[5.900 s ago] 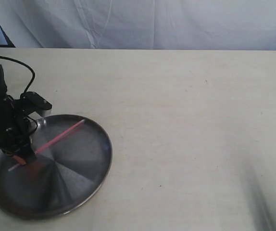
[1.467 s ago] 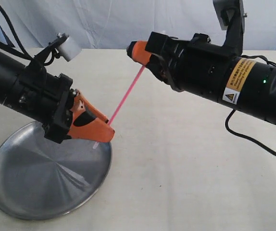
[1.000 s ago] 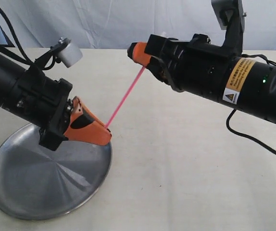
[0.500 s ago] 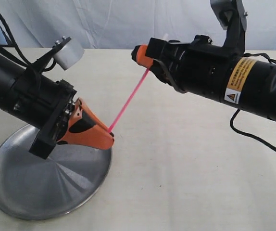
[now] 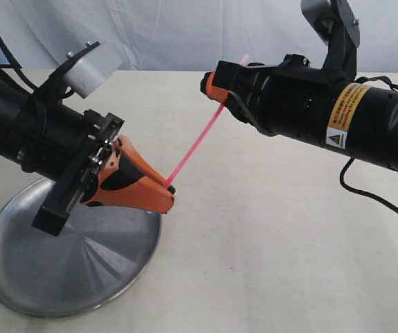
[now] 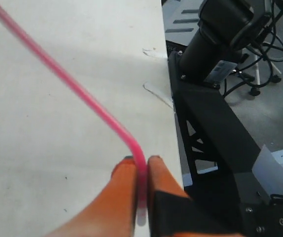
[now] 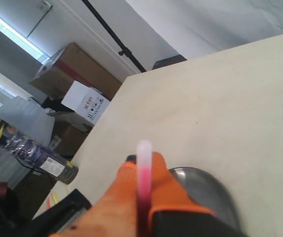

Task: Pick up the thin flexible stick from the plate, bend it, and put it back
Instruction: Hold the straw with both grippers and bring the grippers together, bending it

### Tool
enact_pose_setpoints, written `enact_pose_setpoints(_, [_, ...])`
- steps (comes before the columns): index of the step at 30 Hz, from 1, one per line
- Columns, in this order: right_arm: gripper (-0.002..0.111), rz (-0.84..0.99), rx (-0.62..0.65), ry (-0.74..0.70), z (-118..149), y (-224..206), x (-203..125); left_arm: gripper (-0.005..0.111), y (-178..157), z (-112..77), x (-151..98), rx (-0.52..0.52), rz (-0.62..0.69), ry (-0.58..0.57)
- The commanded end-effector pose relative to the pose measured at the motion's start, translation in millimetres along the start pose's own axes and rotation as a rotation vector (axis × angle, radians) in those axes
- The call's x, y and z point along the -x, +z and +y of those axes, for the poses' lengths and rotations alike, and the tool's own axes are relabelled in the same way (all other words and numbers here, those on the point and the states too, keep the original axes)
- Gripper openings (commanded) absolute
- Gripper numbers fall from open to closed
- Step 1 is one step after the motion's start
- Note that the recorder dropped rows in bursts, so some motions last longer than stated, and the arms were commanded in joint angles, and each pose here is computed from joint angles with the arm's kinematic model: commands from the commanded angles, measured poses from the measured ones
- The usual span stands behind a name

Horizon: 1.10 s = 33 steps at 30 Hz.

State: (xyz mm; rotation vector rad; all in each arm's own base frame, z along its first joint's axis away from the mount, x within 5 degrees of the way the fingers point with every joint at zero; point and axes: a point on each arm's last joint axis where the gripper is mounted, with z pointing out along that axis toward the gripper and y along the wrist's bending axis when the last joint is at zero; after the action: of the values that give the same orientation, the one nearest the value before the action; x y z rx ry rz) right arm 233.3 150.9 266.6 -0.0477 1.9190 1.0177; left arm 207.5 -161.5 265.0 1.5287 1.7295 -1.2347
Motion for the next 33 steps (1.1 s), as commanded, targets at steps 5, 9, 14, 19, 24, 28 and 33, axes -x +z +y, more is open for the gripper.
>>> enact_pose_setpoints(5, [0.000, 0.066, -0.028, -0.090, -4, 1, -10, 0.000, -3, 5.0, 21, 0.068, -0.188, 0.029])
enact_pose_setpoints(9, [0.000, 0.066, -0.028, -0.090, -4, 1, -10, 0.000, 2, 3.7, 23, 0.076, -0.189, 0.053])
enact_pose_setpoints(14, [0.000, 0.070, -0.027, -0.098, -4, 1, -10, 0.000, 9, 2.4, 25, 0.092, -0.176, 0.079])
enact_pose_setpoints(19, [0.000, 0.096, -0.014, -0.101, -3, 1, -13, 0.000, 9, 3.1, 28, 0.103, -0.206, 0.091])
enact_pose_setpoints(24, [0.000, 0.119, 0.003, -0.110, -1, 1, -15, 0.000, 8, 3.6, 29, 0.110, -0.222, 0.108])
enact_pose_setpoints(28, [0.000, 0.122, 0.013, -0.105, 0, 1, -15, 0.000, 8, 5.8, 30, 0.134, -0.223, 0.102])
enact_pose_setpoints(33, [0.000, 0.131, 0.017, -0.115, 0, 1, -16, 0.000, 8, 8.7, 30, 0.166, -0.223, 0.095])
